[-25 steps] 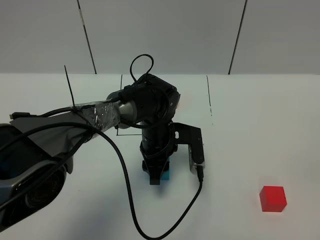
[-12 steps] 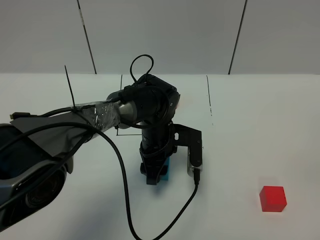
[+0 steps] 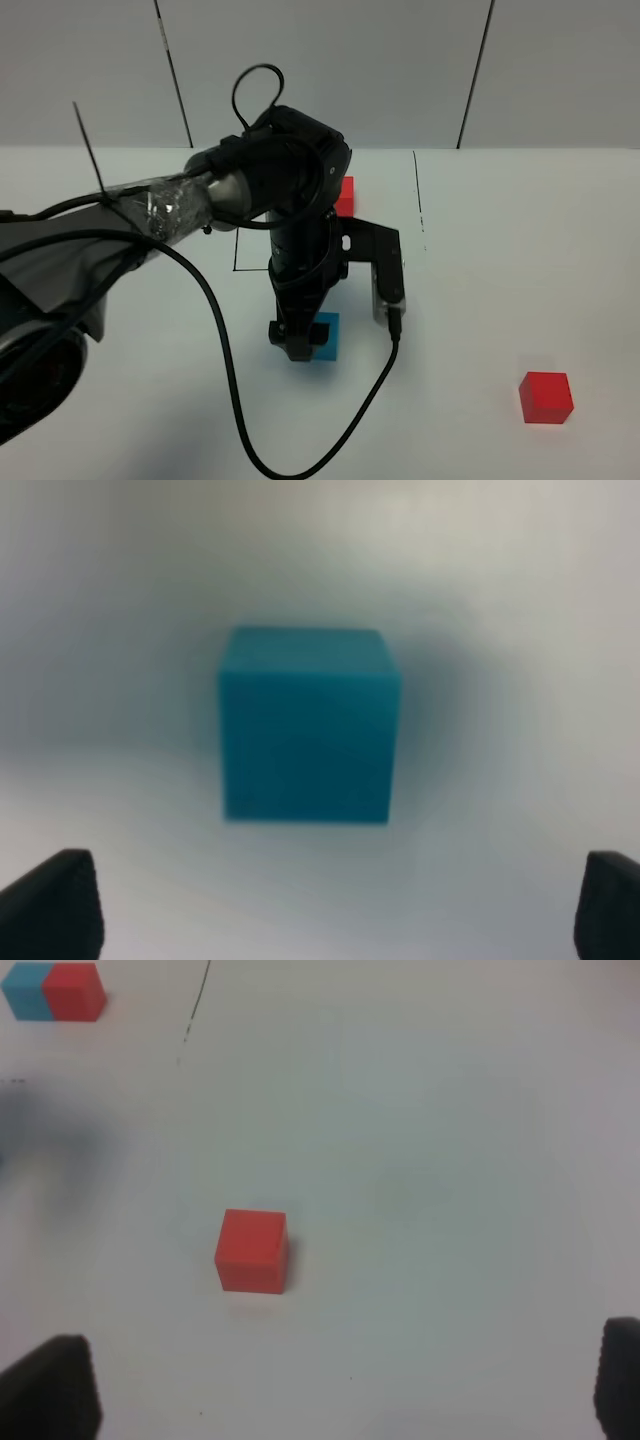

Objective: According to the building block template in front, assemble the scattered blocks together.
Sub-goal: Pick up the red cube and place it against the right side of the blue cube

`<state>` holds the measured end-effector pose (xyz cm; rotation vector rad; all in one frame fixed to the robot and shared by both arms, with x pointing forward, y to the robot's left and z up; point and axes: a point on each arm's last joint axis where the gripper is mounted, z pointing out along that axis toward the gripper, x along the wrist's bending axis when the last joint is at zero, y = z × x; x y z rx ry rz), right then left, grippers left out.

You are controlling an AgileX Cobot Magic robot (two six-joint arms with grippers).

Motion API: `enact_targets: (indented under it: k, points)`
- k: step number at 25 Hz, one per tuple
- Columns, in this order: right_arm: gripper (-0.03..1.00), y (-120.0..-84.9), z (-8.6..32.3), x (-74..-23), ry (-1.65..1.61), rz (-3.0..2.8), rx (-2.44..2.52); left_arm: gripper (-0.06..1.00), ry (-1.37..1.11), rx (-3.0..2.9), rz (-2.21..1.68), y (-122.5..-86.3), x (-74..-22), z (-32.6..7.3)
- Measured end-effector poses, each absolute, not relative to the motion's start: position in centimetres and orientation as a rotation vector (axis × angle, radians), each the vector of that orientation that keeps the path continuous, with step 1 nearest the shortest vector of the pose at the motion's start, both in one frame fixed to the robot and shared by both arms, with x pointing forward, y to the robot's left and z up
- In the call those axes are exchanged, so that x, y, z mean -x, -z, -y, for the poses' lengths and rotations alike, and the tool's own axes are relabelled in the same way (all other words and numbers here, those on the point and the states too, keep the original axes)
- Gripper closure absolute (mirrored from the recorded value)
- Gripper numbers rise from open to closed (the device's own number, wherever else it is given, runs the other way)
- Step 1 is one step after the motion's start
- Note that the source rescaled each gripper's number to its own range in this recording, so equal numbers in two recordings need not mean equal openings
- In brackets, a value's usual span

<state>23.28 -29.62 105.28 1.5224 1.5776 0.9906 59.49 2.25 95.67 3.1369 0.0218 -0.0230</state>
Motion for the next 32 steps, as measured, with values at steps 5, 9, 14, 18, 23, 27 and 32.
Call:
enact_targets:
  k: [5,9,14,18,23,27,32]
  points:
    - [-0.03,-105.3,29.6,-23.3,-0.991,-1.578,-1.522,0.12,-0.091,-3.032,-0.381,-100.6,-60.3,-4.9]
    - [-0.03,-105.3,29.6,-23.3,-0.991,-1.578,-1.522,0.18,-0.126,-2.891,-0.745,-103.4,-62.6,-10.3]
    - [-0.03,-105.3,29.6,-23.3,-0.991,-1.578,-1.522,0.19,-0.117,-2.617,-1.216,-106.0,-64.9,-18.5]
    - [-0.03,-105.3,29.6,-23.3,-0.991,-1.578,-1.522,0.21,-0.153,-2.395,-1.535,-108.0,-64.9,-25.4]
    - [-0.03,-105.3,29.6,-23.3,-0.991,-1.578,-1.522,0.21,-0.128,-2.252,-1.785,-109.0,-60.2,-31.4]
    - [-0.03,-105.3,29.6,-23.3,-0.991,-1.578,-1.522,0.22,-0.177,-2.165,-1.862,-109.3,-54.1,-32.5]
    - [-0.03,-105.3,29.6,-23.3,-0.991,-1.578,-1.522,0.22,-0.365,-2.039,-1.788,-110.3,-45.9,-31.3]
